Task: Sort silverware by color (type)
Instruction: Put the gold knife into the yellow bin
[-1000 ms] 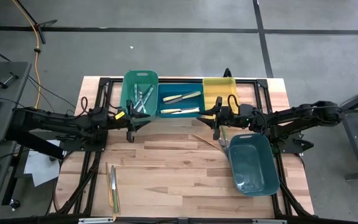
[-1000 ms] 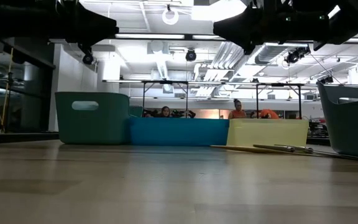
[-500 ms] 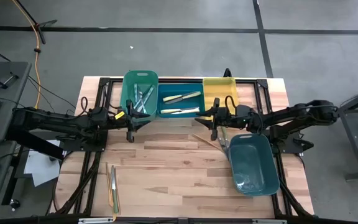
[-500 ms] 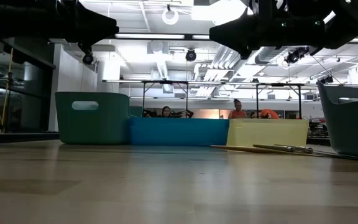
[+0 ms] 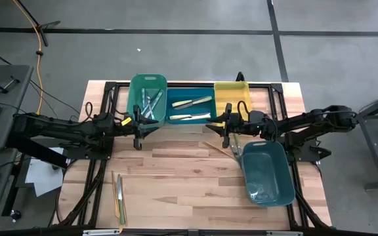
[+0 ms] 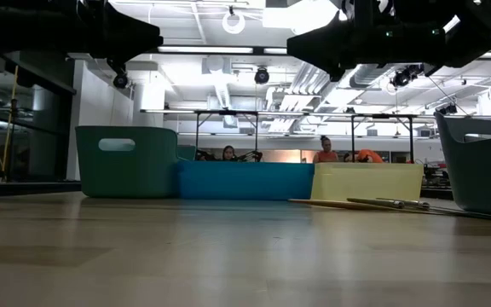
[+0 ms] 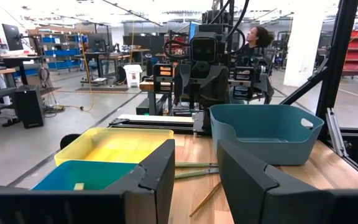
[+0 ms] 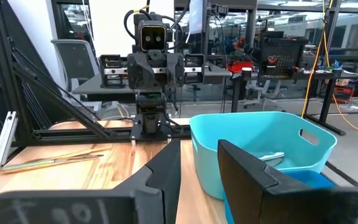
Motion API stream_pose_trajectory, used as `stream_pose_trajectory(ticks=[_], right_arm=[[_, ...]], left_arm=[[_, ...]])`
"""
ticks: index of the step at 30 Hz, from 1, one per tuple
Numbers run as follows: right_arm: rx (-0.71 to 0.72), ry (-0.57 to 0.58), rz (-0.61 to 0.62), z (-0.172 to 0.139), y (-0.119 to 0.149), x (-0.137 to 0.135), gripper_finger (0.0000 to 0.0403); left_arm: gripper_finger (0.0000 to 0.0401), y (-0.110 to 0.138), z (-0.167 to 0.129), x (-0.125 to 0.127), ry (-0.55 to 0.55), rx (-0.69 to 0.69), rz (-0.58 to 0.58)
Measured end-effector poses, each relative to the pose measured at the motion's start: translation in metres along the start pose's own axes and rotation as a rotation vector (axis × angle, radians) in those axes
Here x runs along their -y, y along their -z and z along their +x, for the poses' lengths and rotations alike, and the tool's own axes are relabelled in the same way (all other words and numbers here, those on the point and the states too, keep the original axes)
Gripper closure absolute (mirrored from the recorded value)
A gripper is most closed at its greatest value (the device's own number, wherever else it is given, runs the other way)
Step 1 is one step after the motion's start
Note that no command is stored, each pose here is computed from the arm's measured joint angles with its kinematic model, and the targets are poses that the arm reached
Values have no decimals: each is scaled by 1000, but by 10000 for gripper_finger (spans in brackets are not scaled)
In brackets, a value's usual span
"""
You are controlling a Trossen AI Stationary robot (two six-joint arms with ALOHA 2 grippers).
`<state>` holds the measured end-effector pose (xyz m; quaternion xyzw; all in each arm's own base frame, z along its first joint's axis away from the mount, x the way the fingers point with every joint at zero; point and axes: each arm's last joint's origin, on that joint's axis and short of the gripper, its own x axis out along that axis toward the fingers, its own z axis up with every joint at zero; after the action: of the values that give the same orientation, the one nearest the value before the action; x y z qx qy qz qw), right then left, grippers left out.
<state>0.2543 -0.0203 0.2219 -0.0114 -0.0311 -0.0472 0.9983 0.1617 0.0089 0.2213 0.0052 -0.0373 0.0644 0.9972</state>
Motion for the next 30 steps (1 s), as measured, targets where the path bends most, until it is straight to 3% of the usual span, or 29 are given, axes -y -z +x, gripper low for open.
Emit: stream_pose_trajectory(ticks=[4, 7, 10, 14, 20, 26, 30], right_arm=[[11, -26, 111, 6, -9, -6, 300], [-53, -78, 75, 18, -23, -21, 300], [-199, -77, 47, 33, -30, -37, 300], [-506, -39, 50, 50, -31, -53, 300], [-984, 56, 117, 57, -13, -69, 300], [-1236, 131, 204, 59, 23, -75, 291], [-1347, 161, 200, 58, 43, -72, 260]], left_arm=[[289, 0, 0, 0, 0, 0, 0], [289, 0, 0, 0, 0, 0, 0], [289, 0, 0, 0, 0, -3, 0], [289, 0, 0, 0, 0, -5, 0], [289, 1, 0, 0, 0, -10, -2], [289, 4, 0, 0, 0, -41, -32], [289, 6, 0, 0, 0, -58, -32]])
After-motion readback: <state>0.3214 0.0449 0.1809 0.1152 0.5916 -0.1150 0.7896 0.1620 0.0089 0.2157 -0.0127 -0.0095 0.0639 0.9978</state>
